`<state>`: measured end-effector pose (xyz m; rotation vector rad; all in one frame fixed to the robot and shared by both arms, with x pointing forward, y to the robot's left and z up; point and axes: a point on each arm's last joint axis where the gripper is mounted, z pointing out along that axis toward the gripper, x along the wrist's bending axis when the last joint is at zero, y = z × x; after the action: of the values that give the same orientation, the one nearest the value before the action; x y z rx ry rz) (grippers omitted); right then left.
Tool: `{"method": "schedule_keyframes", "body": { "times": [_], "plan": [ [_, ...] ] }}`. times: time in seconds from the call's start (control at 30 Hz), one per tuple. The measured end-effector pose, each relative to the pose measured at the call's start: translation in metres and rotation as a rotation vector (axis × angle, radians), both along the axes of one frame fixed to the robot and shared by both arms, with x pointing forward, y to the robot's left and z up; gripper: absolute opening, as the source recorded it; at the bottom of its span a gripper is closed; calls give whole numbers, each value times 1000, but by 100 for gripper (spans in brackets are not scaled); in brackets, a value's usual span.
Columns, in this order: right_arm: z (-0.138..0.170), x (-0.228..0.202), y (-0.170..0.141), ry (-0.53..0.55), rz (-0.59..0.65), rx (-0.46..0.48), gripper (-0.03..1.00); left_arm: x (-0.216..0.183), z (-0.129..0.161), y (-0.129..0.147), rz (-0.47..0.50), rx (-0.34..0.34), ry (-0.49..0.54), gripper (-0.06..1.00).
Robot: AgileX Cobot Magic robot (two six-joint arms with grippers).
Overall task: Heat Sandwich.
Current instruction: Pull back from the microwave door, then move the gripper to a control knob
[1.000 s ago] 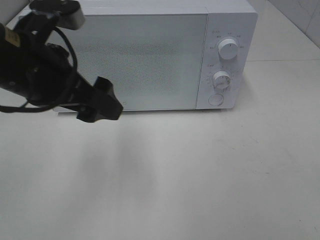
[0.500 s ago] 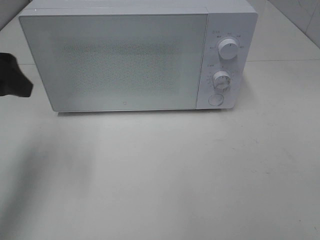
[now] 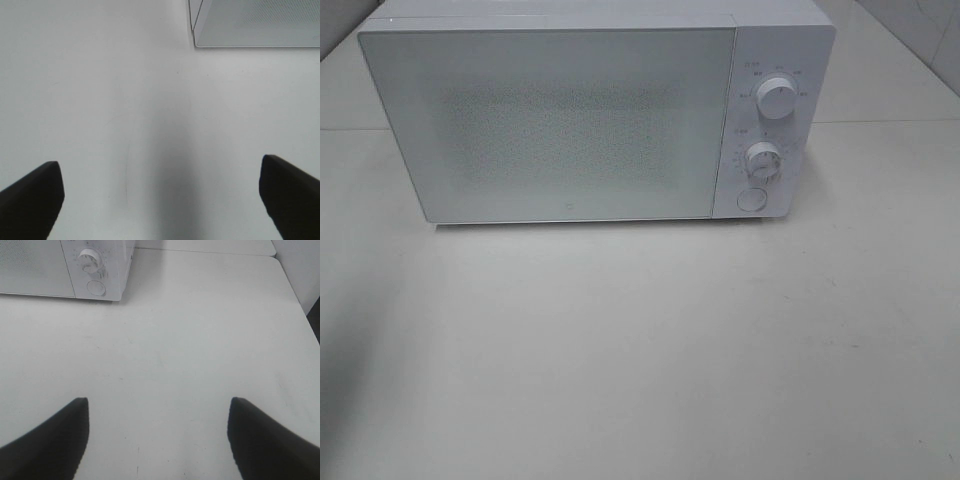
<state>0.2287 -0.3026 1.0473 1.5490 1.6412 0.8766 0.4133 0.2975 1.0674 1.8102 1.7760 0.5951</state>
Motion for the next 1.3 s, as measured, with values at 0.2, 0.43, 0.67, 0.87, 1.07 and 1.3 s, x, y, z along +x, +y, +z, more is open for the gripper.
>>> {"method": "schedule_keyframes", "body": {
  "times": [0.2, 0.43, 0.67, 0.87, 1.07, 1.3],
  "plan": [
    [0, 0, 0, 0, 0, 0, 75, -32, 8, -1, -11, -2, -15, 99],
    [0, 0, 0, 0, 0, 0, 75, -77, 1, -3, -22, -1, -39, 99],
    [0, 0, 0, 0, 0, 0, 75, -105, -11, -4, -29, 1, -57, 99],
    [0, 0, 0, 0, 0, 0, 75, -125, -20, -4, -33, 2, -92, 99],
    [0, 0, 0, 0, 0, 0, 75, -135, -17, -4, -33, 5, -162, 99],
    [0, 0, 0, 0, 0, 0, 75, -155, -14, -5, -33, 9, -289, 99]
  ]
}}
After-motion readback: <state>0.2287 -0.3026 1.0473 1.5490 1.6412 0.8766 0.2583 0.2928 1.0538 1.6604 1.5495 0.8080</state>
